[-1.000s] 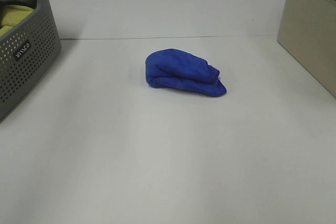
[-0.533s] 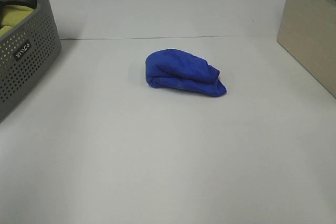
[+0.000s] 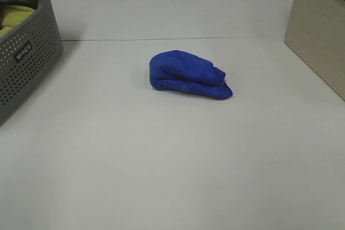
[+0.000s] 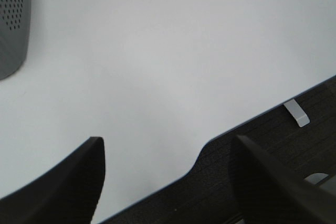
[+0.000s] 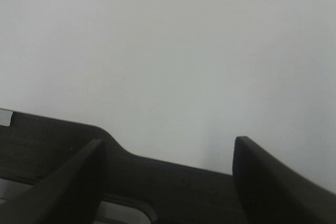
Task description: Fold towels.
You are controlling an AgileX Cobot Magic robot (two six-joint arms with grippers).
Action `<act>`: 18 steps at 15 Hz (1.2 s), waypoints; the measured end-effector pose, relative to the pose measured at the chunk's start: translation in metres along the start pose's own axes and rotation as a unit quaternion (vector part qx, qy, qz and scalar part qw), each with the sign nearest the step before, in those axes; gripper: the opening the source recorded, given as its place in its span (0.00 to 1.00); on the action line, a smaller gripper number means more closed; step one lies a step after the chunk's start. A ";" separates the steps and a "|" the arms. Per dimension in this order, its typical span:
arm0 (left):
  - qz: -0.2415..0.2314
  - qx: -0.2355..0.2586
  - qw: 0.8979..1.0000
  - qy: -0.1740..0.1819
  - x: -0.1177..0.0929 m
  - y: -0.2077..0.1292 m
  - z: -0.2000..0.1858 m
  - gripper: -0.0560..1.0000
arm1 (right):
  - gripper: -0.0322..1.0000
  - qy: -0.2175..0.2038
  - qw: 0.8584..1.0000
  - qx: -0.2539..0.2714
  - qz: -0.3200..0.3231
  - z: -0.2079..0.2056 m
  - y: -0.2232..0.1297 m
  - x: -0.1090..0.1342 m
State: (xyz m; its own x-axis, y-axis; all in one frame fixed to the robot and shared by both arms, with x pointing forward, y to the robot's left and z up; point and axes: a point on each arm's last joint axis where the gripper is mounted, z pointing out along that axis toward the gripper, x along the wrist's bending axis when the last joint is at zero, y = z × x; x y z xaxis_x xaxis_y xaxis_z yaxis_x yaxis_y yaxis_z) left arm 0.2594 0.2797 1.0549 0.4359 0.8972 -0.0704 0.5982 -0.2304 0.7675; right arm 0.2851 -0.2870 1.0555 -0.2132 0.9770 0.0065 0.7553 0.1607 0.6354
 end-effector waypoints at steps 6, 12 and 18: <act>0.018 -0.011 1.000 -0.002 0.000 -0.001 0.004 0.66 | 0.66 -0.010 0.995 -0.098 -0.005 -0.010 -0.019 0.001; 0.020 -0.012 1.000 -0.002 0.000 0.000 0.004 0.66 | 0.66 -0.010 0.995 -0.099 -0.005 -0.010 -0.019 0.001; -0.038 -0.019 0.997 0.070 0.006 0.000 0.004 0.66 | 0.66 -0.017 0.995 -0.100 0.003 -0.010 -0.019 0.001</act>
State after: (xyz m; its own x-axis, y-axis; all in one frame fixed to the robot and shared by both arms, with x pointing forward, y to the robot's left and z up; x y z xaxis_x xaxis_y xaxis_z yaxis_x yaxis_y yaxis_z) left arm 0.2647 0.2830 1.0523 0.2913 0.9557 -0.0421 0.5984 -0.1477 0.7874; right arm 0.2639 -0.2906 1.0509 -0.1863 0.9824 -0.0131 0.6170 0.1273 0.7766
